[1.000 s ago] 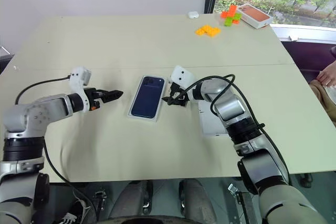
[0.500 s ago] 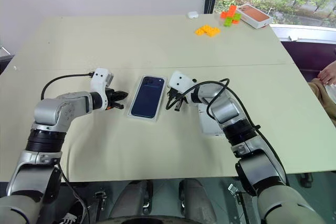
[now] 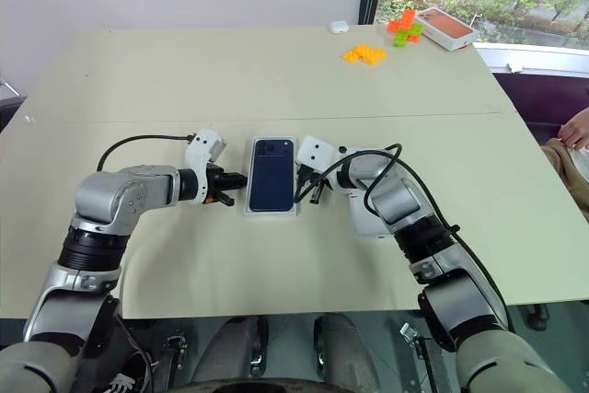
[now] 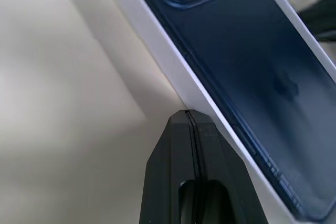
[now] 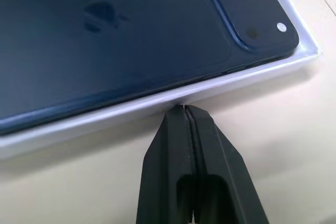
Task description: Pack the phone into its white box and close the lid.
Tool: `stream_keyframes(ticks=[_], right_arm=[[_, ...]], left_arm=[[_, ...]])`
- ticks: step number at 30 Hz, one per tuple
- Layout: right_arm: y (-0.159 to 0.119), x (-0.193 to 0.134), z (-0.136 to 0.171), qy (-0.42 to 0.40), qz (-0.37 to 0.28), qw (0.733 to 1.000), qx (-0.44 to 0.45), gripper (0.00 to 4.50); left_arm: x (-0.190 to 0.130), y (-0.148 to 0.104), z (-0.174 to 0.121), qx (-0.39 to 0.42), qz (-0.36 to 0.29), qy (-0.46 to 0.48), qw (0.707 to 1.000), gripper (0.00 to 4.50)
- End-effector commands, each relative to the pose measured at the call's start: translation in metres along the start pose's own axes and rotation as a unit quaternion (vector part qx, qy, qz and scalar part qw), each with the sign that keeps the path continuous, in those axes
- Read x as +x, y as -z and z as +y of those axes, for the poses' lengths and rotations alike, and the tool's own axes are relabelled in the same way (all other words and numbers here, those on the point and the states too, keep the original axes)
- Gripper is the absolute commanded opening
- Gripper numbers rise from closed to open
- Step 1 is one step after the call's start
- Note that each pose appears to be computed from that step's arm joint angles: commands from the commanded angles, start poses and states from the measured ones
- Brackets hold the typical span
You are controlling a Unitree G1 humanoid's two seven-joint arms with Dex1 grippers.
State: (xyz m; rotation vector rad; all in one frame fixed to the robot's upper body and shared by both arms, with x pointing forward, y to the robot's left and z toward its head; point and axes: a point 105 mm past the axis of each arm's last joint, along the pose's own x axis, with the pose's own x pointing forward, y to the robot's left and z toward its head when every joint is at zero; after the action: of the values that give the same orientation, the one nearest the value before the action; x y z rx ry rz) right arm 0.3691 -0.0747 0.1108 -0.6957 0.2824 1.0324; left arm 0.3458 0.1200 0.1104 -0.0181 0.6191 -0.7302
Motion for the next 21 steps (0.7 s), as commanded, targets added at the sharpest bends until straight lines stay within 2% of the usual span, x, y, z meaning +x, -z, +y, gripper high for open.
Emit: stream_keyframes(ticks=[1, 7, 14, 21], right_arm=[[-0.009, -0.005, 0.004, -0.014, -0.011, 1.0, -0.023, 0.04], [-0.008, -0.008, 0.009, -0.029, -0.008, 0.999, -0.031, 0.04], [-0.006, -0.007, 0.009, -0.028, -0.006, 0.999, -0.027, 0.04], [-0.009, -0.017, -0.007, -0.004, -0.016, 1.0, -0.024, 0.04]], left_arm=[[0.001, -0.006, -0.018, 0.01, -0.012, 0.041, 0.999, 0.0], [0.001, -0.007, -0.006, 0.0, -0.019, 0.013, 1.0, 0.0], [-0.001, -0.015, -0.01, -0.02, -0.042, 0.028, 0.998, 0.0], [-0.015, -0.02, -0.002, -0.02, -0.062, 0.025, 0.998, 0.0]])
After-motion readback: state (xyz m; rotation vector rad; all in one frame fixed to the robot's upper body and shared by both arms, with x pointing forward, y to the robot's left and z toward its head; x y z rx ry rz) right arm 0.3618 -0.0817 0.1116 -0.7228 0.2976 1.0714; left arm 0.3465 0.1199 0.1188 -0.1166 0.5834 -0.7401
